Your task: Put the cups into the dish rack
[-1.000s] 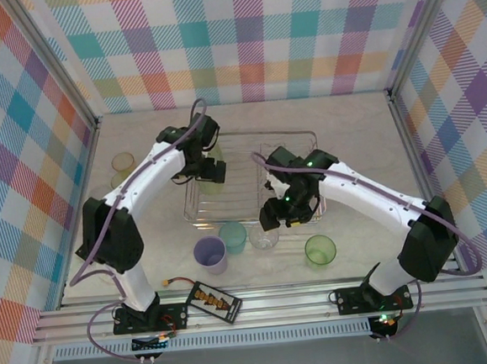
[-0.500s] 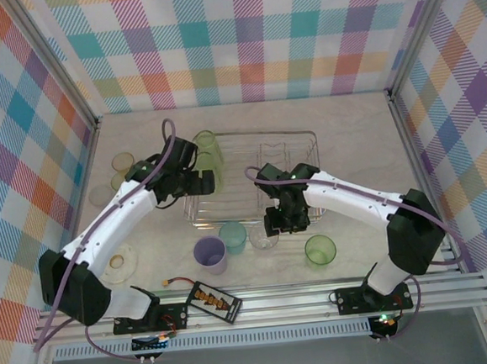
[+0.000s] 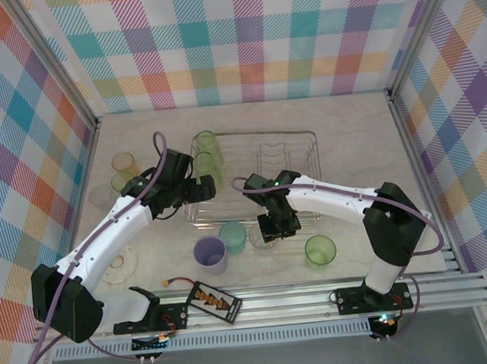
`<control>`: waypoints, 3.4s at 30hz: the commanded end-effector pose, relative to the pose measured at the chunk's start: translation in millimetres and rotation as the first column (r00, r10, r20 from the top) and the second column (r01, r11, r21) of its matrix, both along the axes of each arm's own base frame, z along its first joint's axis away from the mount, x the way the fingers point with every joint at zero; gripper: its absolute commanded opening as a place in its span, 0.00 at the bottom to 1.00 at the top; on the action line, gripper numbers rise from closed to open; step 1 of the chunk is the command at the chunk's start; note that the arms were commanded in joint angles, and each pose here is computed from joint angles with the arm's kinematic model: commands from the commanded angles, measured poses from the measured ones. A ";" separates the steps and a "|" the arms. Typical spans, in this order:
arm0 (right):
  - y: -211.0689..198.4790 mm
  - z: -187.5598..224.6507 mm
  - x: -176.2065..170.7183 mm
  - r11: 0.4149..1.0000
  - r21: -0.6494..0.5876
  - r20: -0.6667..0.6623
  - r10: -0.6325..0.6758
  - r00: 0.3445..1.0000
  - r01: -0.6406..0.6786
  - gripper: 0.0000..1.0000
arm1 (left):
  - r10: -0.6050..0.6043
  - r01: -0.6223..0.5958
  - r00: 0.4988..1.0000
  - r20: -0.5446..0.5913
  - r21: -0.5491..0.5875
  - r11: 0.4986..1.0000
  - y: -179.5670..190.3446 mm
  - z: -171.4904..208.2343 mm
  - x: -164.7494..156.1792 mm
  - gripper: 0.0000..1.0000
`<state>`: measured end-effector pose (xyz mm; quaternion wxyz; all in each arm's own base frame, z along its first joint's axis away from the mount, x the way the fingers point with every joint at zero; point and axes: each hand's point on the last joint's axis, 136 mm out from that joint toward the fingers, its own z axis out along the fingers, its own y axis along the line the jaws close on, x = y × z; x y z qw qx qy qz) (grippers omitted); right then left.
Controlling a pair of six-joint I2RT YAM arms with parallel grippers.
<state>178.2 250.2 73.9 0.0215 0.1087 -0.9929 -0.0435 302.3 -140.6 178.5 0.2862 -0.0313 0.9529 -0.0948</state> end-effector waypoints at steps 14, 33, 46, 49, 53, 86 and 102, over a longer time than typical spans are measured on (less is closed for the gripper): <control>-12.7 14.4 -6.5 0.998 -0.054 -0.009 0.010 1.000 -0.010 0.03 | 0.084 -0.077 0.993 0.083 -0.079 0.994 3.7 12.7 -0.8 1.00; -30.7 182.7 -14.3 0.672 0.733 0.119 0.026 0.993 -0.105 0.00 | -0.231 0.485 0.825 0.515 -0.437 0.758 -80.2 142.2 -30.1 1.00; 4.5 265.0 34.7 0.304 0.915 0.249 0.088 0.965 -0.264 0.00 | -0.456 0.809 0.585 0.670 -0.439 0.391 -130.7 197.6 -77.9 1.00; 8.0 267.3 38.5 0.266 0.925 0.257 0.090 0.962 -0.272 0.00 | -0.478 0.815 0.578 0.662 -0.440 0.377 -135.0 195.6 -77.9 1.00; 12.7 263.5 45.9 0.253 0.932 0.244 0.092 0.965 -0.259 0.00 | -0.501 0.832 0.555 0.664 -0.437 0.342 -143.9 194.5 -80.9 1.00; 25.5 246.3 67.9 0.287 0.934 0.190 0.103 0.976 -0.212 0.57 | -0.522 0.847 0.525 0.672 -0.355 0.396 -143.2 198.5 -86.7 0.38; -6.6 242.6 63.9 0.364 0.914 0.195 -0.002 0.981 -0.181 0.65 | -0.506 0.785 0.577 0.641 -0.266 0.559 -116.1 182.4 -84.8 0.32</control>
